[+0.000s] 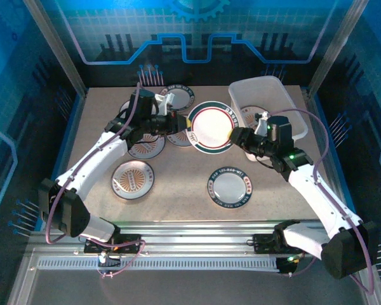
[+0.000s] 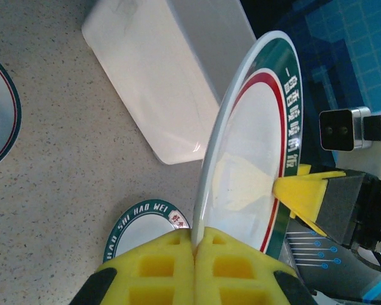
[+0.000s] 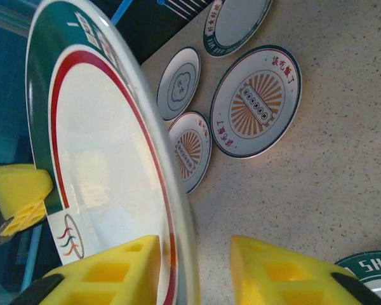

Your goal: Place the plates into the plastic bin on the countertop

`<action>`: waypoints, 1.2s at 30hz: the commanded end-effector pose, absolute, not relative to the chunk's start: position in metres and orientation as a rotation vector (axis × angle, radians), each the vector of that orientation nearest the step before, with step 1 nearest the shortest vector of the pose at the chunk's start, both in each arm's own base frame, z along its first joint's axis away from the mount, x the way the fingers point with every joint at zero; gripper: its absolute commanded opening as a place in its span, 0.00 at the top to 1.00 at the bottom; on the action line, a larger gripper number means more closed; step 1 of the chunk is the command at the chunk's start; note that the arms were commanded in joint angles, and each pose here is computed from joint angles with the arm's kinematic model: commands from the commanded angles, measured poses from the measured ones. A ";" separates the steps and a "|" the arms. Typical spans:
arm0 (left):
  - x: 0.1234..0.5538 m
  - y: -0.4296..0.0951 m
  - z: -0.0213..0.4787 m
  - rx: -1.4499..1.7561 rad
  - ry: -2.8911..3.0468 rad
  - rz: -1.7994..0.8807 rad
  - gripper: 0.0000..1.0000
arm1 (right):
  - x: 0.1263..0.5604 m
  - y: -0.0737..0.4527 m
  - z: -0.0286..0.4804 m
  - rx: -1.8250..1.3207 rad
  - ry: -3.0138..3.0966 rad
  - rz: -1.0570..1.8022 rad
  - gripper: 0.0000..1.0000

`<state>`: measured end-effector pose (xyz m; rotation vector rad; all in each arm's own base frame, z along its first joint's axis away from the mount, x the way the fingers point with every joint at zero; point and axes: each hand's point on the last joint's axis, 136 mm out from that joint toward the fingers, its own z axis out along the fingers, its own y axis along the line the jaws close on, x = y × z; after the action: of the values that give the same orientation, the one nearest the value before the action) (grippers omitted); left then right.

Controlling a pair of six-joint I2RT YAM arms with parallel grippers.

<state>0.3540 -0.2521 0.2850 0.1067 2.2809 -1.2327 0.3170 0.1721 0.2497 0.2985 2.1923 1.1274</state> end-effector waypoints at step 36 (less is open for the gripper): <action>0.369 -0.223 0.318 0.013 2.195 -1.067 0.34 | 0.342 0.140 0.298 0.381 2.020 1.104 1.00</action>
<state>0.3685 -0.2327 0.2972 0.0240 2.2434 -1.1019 0.3319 0.1432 0.2705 0.4198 2.1036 1.0804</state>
